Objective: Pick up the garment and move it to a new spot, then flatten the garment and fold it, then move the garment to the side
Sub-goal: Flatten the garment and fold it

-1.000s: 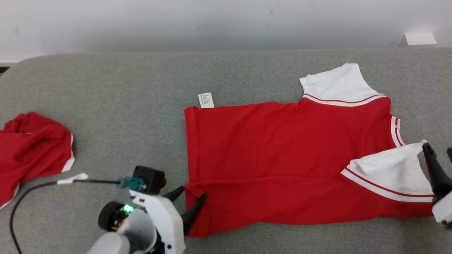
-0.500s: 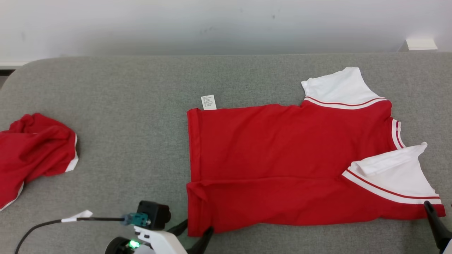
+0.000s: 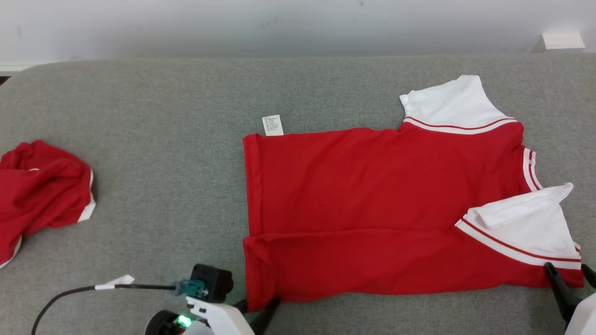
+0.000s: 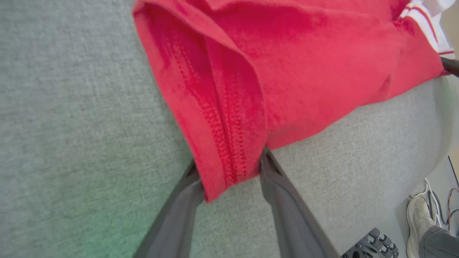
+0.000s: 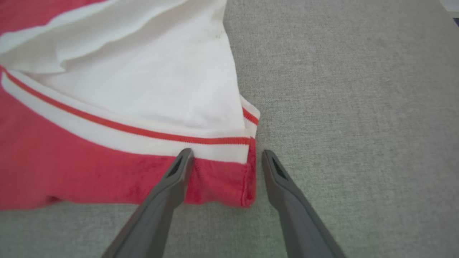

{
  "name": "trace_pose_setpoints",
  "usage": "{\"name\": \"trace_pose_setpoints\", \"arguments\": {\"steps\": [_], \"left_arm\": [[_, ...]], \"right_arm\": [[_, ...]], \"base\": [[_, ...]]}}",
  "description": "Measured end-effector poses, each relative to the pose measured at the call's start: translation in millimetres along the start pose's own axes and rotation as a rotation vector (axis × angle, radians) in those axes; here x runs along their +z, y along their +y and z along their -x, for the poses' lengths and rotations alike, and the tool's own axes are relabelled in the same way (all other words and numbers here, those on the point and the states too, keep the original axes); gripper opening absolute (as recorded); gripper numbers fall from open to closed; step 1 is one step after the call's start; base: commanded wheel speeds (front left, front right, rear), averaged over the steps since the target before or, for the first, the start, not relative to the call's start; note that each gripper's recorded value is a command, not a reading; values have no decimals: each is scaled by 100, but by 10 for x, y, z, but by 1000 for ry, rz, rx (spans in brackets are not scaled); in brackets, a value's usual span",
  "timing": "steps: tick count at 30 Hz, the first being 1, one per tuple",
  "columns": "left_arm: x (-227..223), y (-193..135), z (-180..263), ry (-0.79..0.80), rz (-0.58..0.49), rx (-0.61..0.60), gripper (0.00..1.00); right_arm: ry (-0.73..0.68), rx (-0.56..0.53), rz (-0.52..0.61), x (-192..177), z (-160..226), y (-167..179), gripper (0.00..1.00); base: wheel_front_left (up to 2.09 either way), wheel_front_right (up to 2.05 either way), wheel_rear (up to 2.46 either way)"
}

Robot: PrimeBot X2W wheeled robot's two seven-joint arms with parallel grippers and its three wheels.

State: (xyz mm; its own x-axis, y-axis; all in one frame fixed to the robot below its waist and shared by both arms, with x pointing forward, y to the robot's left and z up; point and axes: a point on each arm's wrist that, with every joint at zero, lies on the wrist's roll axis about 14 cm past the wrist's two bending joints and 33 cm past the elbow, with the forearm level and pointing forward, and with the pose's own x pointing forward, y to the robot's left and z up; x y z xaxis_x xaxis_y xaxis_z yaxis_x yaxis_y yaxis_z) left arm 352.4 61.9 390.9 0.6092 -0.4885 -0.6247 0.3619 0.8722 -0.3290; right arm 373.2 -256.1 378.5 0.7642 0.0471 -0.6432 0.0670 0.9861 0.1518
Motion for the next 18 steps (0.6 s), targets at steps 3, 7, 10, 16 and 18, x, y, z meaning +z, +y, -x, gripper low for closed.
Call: {"name": "trace_pose_setpoints", "arguments": {"steps": [3, 7, 10, 16, 18], "left_arm": [[-25, -6, -32, 10, 7, -14, 0], [-39, -24, -40, 12, 23, -27, 0], [-1, -11, -4, -1, 41, -33, 0], [102, 3, 180, -27, 22, -34, 0], [25, -70, 264, -5, 9, -57, 0]], "right_arm": [[19, 20, -10, -22, -44, 56, 58], [32, 55, -32, -23, -48, 129, 0], [33, 63, -38, 7, -2, 102, 0], [56, 80, -10, 76, 245, -22, 0], [78, 84, 0, 51, 357, -68, 0]], "base": [[0, 0, 0], [0, 0, 0], [0, 0, 0], [0, 0, 0], [0, 0, 0]]}}
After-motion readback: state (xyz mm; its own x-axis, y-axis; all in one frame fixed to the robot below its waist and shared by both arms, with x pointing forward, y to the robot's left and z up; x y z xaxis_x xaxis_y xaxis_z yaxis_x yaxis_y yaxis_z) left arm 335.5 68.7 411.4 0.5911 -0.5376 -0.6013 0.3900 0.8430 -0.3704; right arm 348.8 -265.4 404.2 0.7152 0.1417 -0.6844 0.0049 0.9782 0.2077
